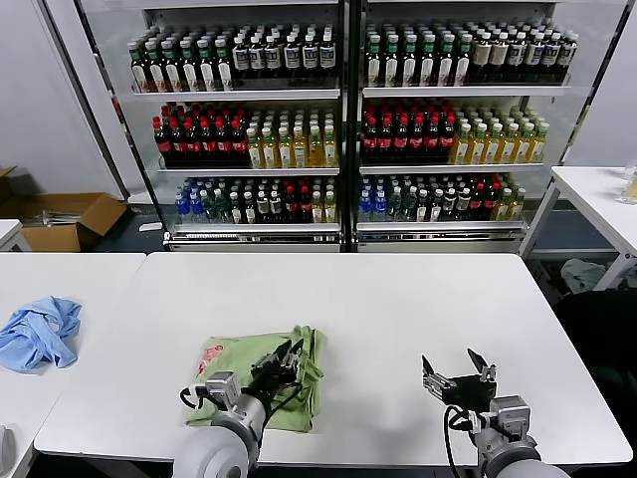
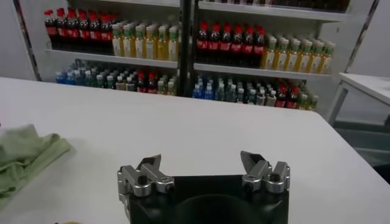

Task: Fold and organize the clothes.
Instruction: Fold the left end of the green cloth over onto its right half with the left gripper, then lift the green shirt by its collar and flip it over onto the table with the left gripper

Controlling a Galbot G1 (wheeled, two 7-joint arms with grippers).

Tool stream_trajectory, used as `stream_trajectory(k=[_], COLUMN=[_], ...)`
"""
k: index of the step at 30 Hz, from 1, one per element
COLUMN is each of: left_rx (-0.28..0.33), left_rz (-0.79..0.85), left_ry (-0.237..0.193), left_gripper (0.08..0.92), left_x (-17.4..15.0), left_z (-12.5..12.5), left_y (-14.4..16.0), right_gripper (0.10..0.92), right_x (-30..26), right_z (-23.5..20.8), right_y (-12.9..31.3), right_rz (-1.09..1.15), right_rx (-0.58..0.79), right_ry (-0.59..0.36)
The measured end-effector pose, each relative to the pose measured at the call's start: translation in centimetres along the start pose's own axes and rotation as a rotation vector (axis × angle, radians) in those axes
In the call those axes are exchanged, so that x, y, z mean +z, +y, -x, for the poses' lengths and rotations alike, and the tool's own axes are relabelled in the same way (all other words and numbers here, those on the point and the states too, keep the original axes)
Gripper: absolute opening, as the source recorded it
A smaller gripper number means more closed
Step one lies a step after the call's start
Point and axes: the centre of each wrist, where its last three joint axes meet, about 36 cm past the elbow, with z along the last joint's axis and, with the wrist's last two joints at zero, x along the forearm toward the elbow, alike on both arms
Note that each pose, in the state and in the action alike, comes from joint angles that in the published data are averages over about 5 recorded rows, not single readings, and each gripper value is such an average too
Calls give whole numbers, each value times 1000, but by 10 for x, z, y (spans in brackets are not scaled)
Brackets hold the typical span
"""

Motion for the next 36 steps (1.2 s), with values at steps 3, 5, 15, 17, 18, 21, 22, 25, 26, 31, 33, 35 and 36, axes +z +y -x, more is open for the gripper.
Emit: stream_trajectory(k=[3,5,15,17,18,21,22,25,26,31,33,35,36], left_rx=[8,-2,-234,-265,-278,-310,-320,-349,-358,-373,-369,-361,-357], left_rz=[31,61,232,240,242,243,244,242,241,220,205,188,179], left_ry=[-55,-92,-93,-67,-55,-21,-12,12,19,47,54,61,64], left_gripper=[447,499,781,807,816,822,822,823,823,802,761,700,674], left_x=[-3,-7,-4,1,4,10,11,15,16,21,23,24,25], left_z=[-9,-18,-44,-44,-43,-41,-40,-39,-39,-39,-39,-38,-38], left_y=[0,4,63,74,78,92,96,109,113,126,129,131,132], right_gripper=[823,823,823,823,823,823,823,823,823,823,823,823,823], right_x=[-2,-2,-7,-7,-7,-8,-8,-8,-7,-7,-7,-7,-7], right_z=[1,1,1,0,-1,-3,-4,-5,-5,-5,-5,-5,-6], right_y=[1,3,8,7,7,6,6,7,7,8,9,9,9], right_rz=[2,6,14,12,11,10,10,8,7,3,2,2,2], right_rx=[-9,-16,-39,-39,-38,-34,-33,-32,-32,-33,-33,-34,-35], right_ry=[-6,-9,-26,-29,-30,-32,-33,-33,-33,-34,-34,-34,-34])
